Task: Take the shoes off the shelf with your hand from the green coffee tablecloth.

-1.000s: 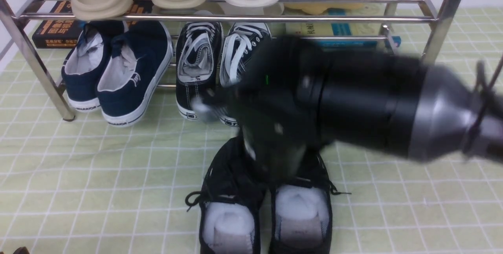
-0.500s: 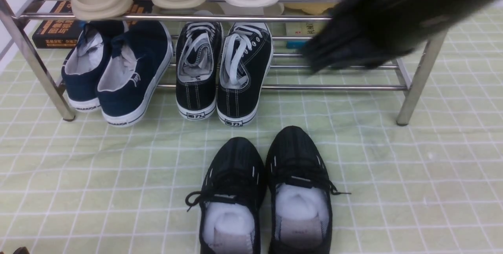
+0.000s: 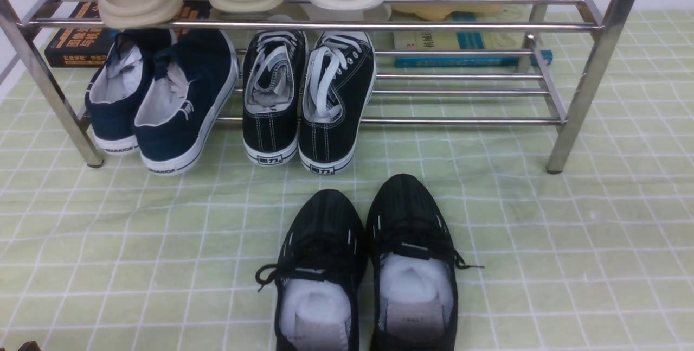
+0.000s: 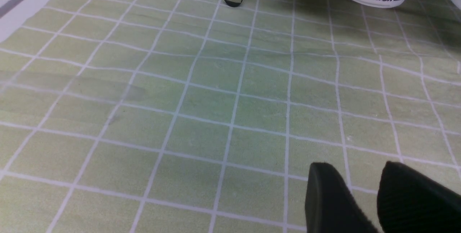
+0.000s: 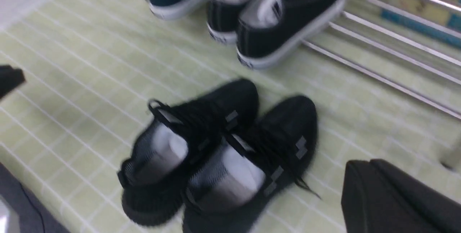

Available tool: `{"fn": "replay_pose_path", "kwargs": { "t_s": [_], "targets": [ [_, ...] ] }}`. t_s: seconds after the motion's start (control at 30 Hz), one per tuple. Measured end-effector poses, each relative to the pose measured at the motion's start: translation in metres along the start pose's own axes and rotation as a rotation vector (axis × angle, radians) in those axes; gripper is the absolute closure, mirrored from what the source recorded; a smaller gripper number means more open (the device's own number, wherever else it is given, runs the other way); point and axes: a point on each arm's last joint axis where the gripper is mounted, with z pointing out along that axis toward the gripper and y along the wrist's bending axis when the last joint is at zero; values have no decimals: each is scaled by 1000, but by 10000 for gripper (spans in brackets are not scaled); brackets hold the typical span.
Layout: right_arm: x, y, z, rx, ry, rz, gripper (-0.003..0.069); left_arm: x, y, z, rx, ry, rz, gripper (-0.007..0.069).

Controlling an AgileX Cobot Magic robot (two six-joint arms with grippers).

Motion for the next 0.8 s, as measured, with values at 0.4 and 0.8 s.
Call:
{"fn": "replay_pose_path", "kwargs": {
  "t_s": [0.4,0.8],
  "targets": [
    [82,2,48,-183,-289,-2,666,0,0,0,0,0,0,386],
    [99,0,54,-179,-250,-7,661,0,0,0,0,0,0,386]
  ]
}}
